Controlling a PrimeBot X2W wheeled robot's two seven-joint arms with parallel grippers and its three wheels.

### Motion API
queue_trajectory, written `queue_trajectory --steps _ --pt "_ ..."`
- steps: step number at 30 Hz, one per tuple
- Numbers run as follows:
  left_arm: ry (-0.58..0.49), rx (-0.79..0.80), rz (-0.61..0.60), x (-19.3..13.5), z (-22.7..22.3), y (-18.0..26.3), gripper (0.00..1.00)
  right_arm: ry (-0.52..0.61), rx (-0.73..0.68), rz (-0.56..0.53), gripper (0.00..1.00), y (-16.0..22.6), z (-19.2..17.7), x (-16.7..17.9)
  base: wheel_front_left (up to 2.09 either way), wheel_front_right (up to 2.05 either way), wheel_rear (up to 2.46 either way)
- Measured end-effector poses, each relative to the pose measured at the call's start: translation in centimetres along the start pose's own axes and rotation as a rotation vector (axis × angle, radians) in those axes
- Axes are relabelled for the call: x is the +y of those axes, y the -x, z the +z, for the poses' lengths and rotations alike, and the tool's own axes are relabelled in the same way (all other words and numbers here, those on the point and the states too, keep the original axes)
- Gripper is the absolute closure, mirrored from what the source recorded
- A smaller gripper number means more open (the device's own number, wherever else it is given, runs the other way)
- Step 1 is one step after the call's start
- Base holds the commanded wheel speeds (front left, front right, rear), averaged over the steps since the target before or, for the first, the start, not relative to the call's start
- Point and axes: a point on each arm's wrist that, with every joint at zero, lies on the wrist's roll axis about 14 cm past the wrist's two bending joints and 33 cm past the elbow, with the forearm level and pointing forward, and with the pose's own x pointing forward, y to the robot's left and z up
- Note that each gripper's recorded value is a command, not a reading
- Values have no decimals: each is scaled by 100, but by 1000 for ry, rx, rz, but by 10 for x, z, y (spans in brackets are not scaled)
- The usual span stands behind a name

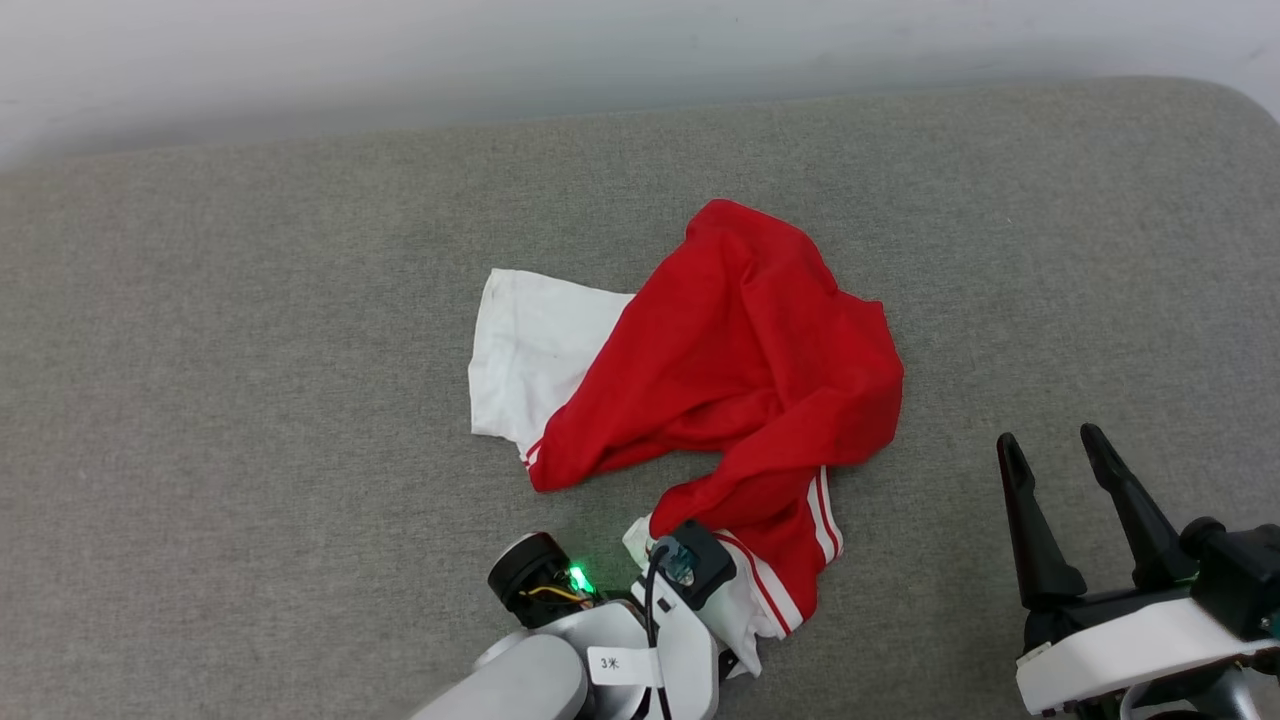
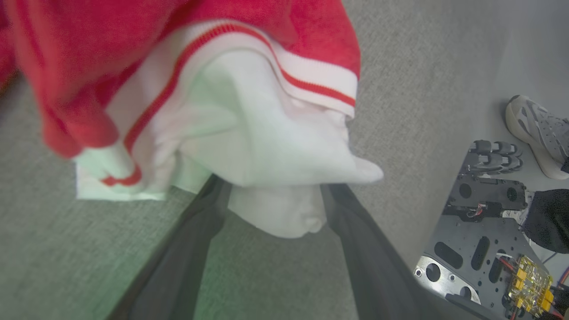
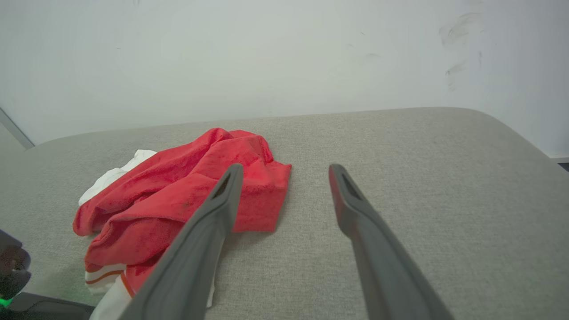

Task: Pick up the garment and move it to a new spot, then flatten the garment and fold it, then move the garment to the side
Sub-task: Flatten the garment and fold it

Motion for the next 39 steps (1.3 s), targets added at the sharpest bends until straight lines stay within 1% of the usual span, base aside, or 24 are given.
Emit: queue_trajectory --steps 3,4,5,8,12,16,21,26,29,32,35,36,37,38,39 --pt "-11 62 -29 -2 -6 -4 0 -8 3 -12 0 0 -2 -4 0 0 0" --pt "-10 67 -32 -2 -7 -4 66 -12 1 -13 0 1 -2 -4 0 0 0" --pt "-11 70 -33 -2 -7 -4 100 -13 0 -15 0 1 -2 -5 0 0 0" --pt "-18 61 -14 2 -9 0 100 -15 -5 -20 0 2 -1 -7 0 0 0" --pt "-28 11 47 15 -6 13 100 -27 -13 -5 0 2 2 -3 0 0 0" --pt "-15 -45 168 42 0 39 100 -41 -19 12 0 3 4 3 0 0 0" --pt "27 -108 350 80 0 89 100 -54 -28 47 0 3 8 13 0 0 0" --pt "140 -99 532 115 -32 142 100 -54 -33 80 0 2 11 23 0 0 0" --pt "227 -78 608 125 -58 163 100 -54 -23 92 0 2 9 27 0 0 0" --pt "331 -65 645 126 -84 171 100 -52 -29 98 0 2 12 28 0 0 0" --pt "419 -93 640 118 -95 167 100 -50 -26 95 0 2 13 27 0 0 0" --pt "435 -103 636 115 -97 164 65 -49 -22 93 0 3 12 27 0 0 0" --pt "449 -118 637 113 -97 163 8 -48 -21 91 0 3 12 26 0 0 0" --pt "461 -141 640 113 -96 162 0 -47 -18 90 0 4 12 26 0 0 0" --pt "468 -168 647 114 -92 163 0 -46 -18 90 0 4 13 25 0 0 0"
